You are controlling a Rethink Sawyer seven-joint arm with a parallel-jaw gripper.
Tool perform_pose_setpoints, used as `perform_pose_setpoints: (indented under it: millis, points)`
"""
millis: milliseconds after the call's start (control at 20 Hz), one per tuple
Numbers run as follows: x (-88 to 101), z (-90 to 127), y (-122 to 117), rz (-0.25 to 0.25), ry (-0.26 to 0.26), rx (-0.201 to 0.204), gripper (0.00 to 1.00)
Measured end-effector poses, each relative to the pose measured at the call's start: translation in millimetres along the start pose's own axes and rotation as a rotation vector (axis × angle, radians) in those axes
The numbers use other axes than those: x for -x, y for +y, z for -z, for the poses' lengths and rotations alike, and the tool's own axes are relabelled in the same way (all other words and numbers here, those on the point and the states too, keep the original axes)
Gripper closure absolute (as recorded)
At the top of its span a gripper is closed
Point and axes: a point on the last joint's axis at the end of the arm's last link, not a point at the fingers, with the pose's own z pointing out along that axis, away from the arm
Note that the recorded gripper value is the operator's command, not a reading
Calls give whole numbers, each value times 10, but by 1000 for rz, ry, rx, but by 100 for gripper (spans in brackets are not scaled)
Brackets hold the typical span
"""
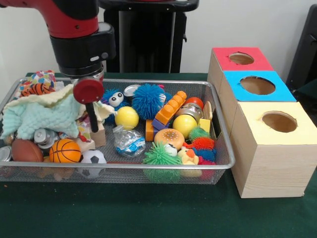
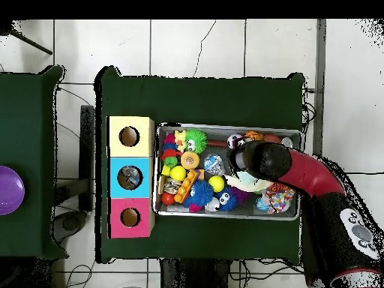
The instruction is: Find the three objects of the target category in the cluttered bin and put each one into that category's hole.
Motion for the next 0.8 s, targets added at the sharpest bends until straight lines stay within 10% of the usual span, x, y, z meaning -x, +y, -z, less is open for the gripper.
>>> perform_pose_setpoints:
  millis: [800]
  points:
    - [-1181, -14, 318, 224, -89, -85, 0]
